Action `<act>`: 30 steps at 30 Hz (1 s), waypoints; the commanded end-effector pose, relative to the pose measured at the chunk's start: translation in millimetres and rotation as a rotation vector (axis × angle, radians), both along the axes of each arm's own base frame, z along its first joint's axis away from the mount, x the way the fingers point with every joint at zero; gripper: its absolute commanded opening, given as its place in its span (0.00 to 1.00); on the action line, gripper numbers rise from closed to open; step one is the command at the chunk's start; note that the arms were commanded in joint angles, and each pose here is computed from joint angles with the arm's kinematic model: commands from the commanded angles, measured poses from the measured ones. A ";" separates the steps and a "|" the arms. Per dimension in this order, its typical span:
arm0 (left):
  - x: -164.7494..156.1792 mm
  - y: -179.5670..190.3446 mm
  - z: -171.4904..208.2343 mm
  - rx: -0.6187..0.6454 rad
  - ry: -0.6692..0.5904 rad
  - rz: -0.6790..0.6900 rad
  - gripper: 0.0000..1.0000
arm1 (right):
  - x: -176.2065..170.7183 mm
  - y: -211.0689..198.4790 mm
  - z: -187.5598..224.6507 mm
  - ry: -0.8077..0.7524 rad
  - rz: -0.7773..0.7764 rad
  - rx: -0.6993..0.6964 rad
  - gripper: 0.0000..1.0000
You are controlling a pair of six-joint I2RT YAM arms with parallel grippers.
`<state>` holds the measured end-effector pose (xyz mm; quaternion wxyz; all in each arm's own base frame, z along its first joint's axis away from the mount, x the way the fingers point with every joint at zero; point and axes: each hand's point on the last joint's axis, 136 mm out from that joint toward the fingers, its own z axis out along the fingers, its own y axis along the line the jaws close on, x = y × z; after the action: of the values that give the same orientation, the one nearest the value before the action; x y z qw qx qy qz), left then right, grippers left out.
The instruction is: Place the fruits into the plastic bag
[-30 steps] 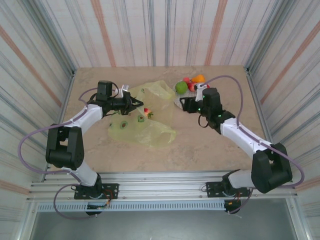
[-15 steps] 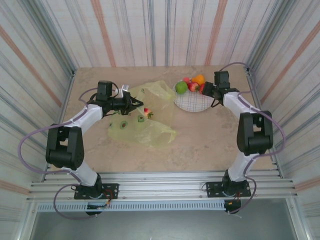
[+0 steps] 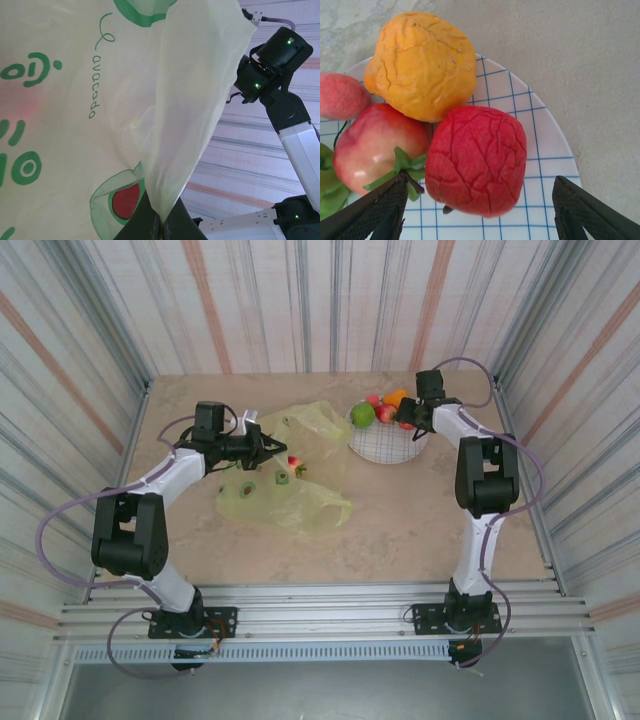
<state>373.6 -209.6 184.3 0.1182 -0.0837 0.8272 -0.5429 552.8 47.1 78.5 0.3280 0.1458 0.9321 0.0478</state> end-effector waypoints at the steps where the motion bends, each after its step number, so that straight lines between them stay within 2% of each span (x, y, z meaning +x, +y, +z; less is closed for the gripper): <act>1: -4.8 -4.2 1.6 -0.014 0.004 -0.024 0.00 | 2.2 -2.3 -6.3 0.040 -0.023 0.032 0.76; 8: -4.8 -4.2 0.6 -0.015 0.009 -0.023 0.00 | 6.0 -5.2 -19.4 0.067 -0.032 0.031 0.69; 15: -4.7 -4.8 0.0 -0.014 0.010 -0.024 0.00 | 9.6 -4.3 -25.9 0.081 -0.027 0.040 0.67; 20: -4.8 -4.7 -0.8 -0.014 0.014 -0.023 0.00 | 10.5 -5.4 -27.6 0.086 -0.018 0.038 0.61; 25: -4.8 -4.7 -2.4 -0.013 0.017 -0.023 0.00 | 6.0 -5.7 -17.2 0.075 -0.009 0.037 0.55; 30: -4.7 -5.1 -2.6 -0.014 0.019 -0.025 0.00 | -6.4 -5.3 6.8 0.026 -0.006 0.050 0.55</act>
<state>373.5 -209.8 184.2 0.1178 -0.0836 0.8272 -0.5430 555.0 42.8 53.3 0.2931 0.1582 0.9413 0.0554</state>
